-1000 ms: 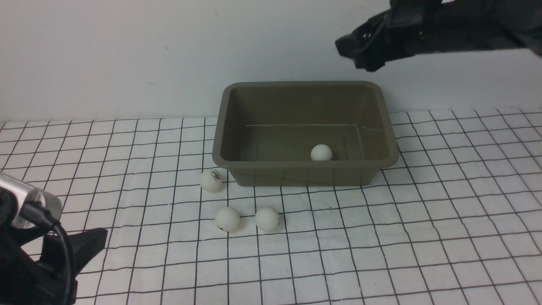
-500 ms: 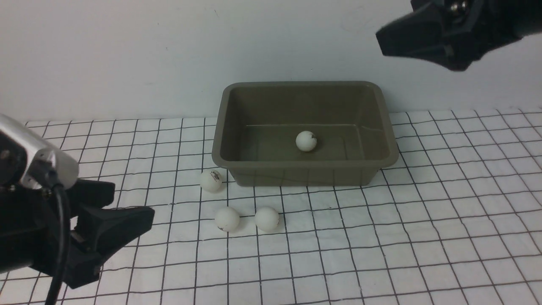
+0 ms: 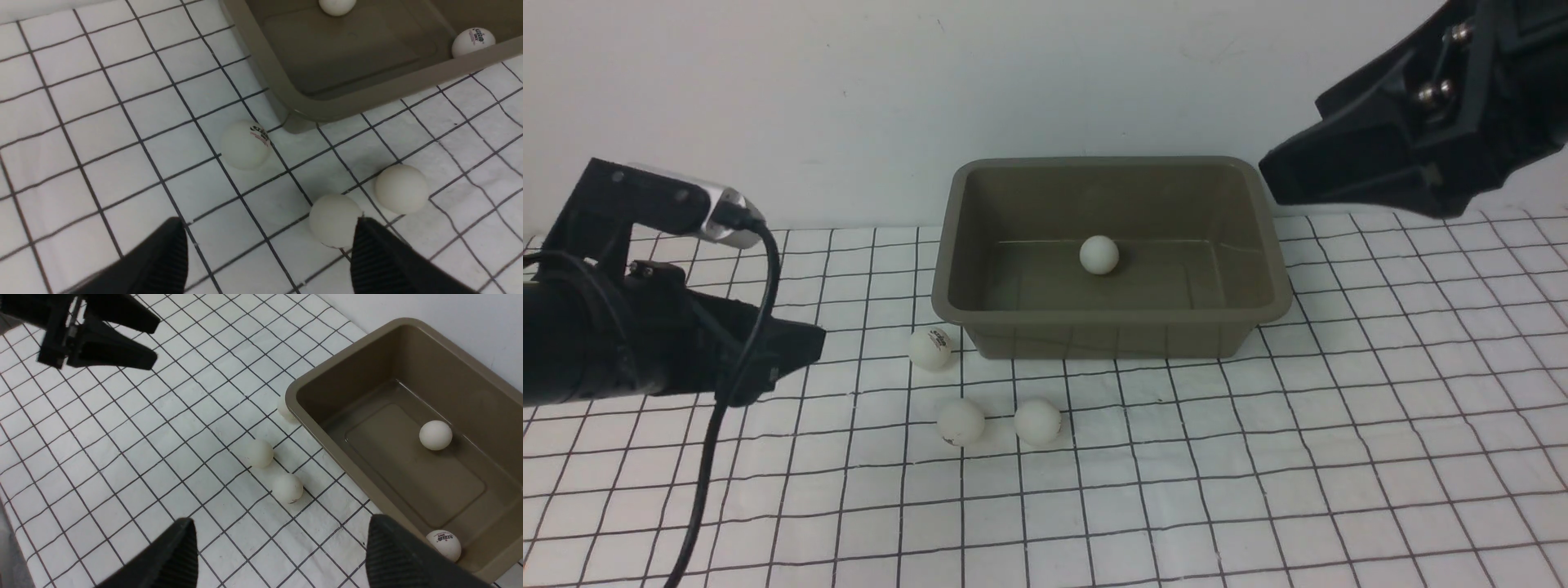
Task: Put the table tennis balls into the box on the white checkered tablecloth.
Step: 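Reach for and grasp a ping pong ball on the table beside the basket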
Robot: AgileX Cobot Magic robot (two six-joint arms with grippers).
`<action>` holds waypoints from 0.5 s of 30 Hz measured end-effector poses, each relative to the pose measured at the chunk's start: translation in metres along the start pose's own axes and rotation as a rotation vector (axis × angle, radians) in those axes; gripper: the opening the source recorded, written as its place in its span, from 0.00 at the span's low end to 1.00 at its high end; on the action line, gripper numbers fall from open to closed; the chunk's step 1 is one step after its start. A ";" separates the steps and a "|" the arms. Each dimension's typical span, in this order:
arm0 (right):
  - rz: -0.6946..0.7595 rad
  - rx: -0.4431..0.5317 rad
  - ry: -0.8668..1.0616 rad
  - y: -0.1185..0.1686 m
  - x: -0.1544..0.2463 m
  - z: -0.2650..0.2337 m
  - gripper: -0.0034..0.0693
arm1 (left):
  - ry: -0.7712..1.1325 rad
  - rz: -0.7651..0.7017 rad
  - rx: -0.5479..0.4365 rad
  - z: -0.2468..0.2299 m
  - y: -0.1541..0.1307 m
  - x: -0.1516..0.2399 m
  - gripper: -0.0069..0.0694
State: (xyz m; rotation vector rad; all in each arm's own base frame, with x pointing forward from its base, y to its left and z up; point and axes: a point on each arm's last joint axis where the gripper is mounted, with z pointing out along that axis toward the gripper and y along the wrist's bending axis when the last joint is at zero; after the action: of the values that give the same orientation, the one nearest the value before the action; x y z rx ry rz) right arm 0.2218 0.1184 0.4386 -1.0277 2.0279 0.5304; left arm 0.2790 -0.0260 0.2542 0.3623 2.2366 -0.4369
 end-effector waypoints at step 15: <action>0.006 -0.004 0.001 0.000 0.000 0.000 0.71 | 0.085 0.223 0.104 0.079 0.036 -0.009 0.72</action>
State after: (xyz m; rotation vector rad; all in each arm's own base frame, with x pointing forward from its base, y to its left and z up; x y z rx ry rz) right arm 0.2215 0.1186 0.4386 -1.0250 2.0317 0.5379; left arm 0.3517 -0.0278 0.2062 0.6888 2.2285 -0.4263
